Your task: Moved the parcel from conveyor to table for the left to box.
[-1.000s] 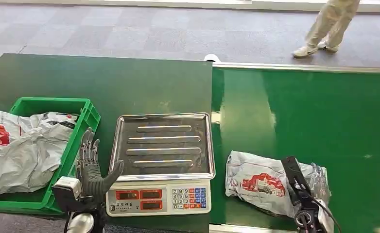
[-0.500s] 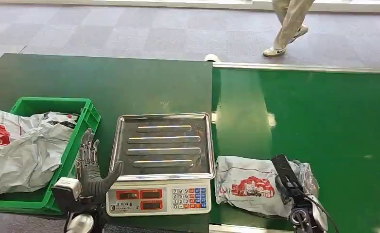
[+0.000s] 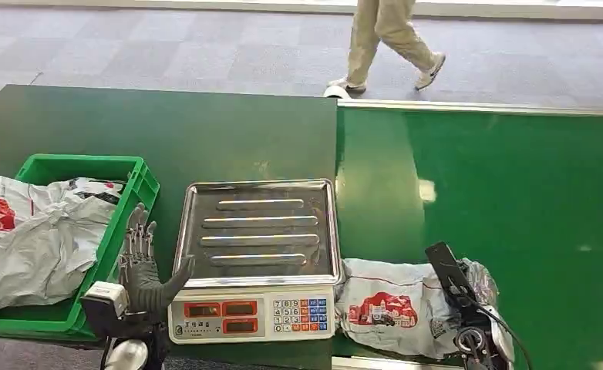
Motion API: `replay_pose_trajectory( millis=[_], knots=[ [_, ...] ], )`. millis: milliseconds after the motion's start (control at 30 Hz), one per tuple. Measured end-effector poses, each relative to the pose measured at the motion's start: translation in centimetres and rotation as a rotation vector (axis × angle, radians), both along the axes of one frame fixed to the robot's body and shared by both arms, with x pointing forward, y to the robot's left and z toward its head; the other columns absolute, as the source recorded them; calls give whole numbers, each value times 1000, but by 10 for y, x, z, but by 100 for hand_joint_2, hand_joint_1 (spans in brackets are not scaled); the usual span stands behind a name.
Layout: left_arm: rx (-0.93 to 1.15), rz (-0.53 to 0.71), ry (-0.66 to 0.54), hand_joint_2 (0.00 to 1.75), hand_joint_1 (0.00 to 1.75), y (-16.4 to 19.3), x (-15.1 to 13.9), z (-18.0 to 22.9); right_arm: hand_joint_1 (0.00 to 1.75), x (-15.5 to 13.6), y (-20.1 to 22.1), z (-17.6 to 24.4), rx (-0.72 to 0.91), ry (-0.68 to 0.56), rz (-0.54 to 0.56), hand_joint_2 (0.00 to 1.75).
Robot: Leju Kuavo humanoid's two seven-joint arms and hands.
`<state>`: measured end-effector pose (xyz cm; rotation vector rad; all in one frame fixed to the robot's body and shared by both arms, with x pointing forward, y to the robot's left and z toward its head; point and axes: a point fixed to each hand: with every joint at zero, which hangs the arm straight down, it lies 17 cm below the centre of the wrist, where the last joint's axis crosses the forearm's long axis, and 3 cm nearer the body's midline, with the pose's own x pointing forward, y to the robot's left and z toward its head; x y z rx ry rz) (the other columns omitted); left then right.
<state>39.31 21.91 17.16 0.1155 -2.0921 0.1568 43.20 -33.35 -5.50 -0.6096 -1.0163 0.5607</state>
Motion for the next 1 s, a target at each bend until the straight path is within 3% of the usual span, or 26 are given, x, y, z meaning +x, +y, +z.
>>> replay_pose_trajectory(
  millis=[267, 633, 733, 833, 1000],
  knots=[
    [-1, 4, 0, 175, 0, 1, 0, 1, 175, 3, 5, -1, -12, 8, 23, 175],
    [-3, 17, 2, 175, 0, 6, -4, 1, 175, 18, 13, 16, 40, -84, 38, 175],
    [-2, 24, 2, 175, 0, 8, -5, 0, 175, 25, 34, 31, 223, -168, 74, 175],
    [-6, 31, -3, 175, 0, 10, -6, 1, 175, 33, 56, 68, 526, -314, 115, 175],
    [-11, 32, -6, 175, 0, 11, -6, 2, 175, 38, 56, 122, 905, -498, 99, 175]
  ],
)
